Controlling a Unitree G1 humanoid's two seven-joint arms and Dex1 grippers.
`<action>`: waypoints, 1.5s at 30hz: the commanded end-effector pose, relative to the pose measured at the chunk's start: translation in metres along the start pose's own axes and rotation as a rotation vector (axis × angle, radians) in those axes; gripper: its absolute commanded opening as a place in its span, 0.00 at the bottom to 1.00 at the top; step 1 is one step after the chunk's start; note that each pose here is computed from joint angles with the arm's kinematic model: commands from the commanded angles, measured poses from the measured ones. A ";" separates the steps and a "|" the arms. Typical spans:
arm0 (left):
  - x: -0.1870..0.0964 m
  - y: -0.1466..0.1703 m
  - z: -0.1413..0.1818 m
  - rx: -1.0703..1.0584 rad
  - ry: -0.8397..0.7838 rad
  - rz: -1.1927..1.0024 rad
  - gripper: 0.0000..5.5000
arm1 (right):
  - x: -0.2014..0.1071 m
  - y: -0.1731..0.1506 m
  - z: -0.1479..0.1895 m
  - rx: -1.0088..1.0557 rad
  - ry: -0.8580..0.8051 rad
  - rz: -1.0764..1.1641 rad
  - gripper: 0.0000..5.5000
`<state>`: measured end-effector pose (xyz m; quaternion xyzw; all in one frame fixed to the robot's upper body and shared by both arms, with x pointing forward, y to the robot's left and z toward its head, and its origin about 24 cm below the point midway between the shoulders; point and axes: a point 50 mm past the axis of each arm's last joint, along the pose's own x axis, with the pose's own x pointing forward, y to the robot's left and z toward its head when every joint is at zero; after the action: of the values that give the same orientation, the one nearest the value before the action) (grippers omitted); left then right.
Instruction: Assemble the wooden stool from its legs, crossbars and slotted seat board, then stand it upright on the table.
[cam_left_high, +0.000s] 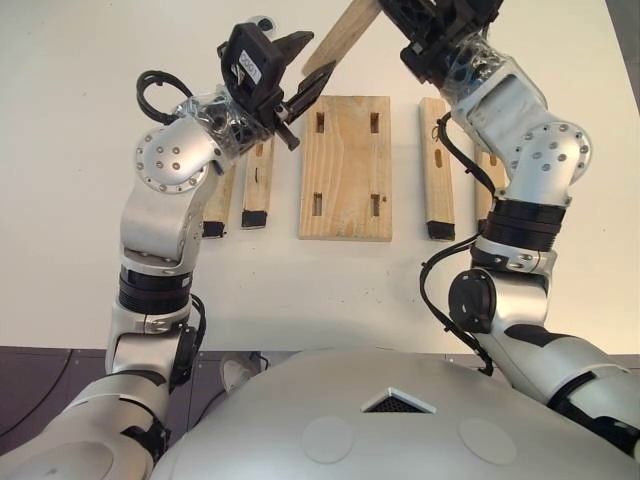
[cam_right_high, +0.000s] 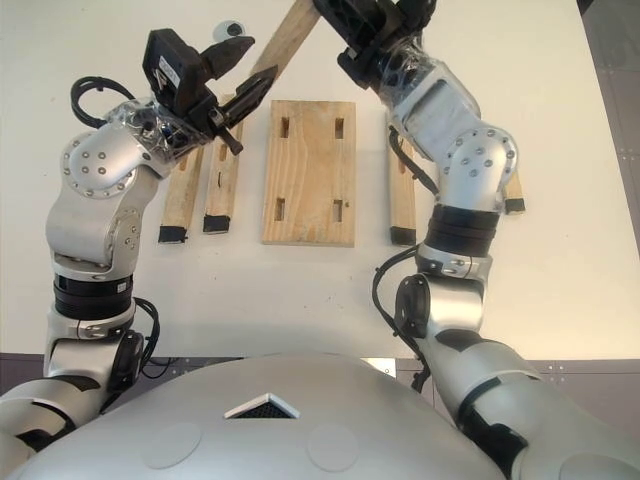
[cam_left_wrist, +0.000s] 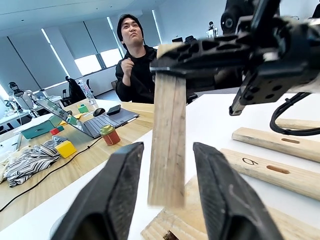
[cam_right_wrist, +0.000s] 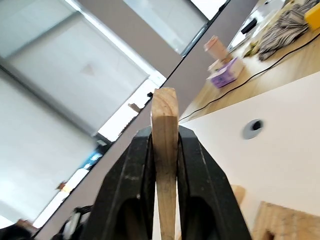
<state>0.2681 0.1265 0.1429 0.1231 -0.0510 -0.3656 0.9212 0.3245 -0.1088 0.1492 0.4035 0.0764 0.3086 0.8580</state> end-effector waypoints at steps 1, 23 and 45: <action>0.001 0.005 -0.007 -0.019 0.047 0.070 0.46 | -0.011 -0.029 0.007 -0.132 -0.101 -0.249 0.07; -0.051 0.053 -0.055 -0.166 0.120 0.887 0.21 | -0.145 -0.092 0.069 -0.286 -0.041 -0.603 0.07; -0.065 0.043 -0.065 -0.193 0.161 0.923 0.21 | -0.185 -0.109 0.037 -0.107 -0.080 -0.784 0.07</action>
<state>0.2618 0.2137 0.0911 0.0250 0.0020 0.0920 0.9954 0.2488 -0.2924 0.0835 0.3332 0.1454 -0.0223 0.9313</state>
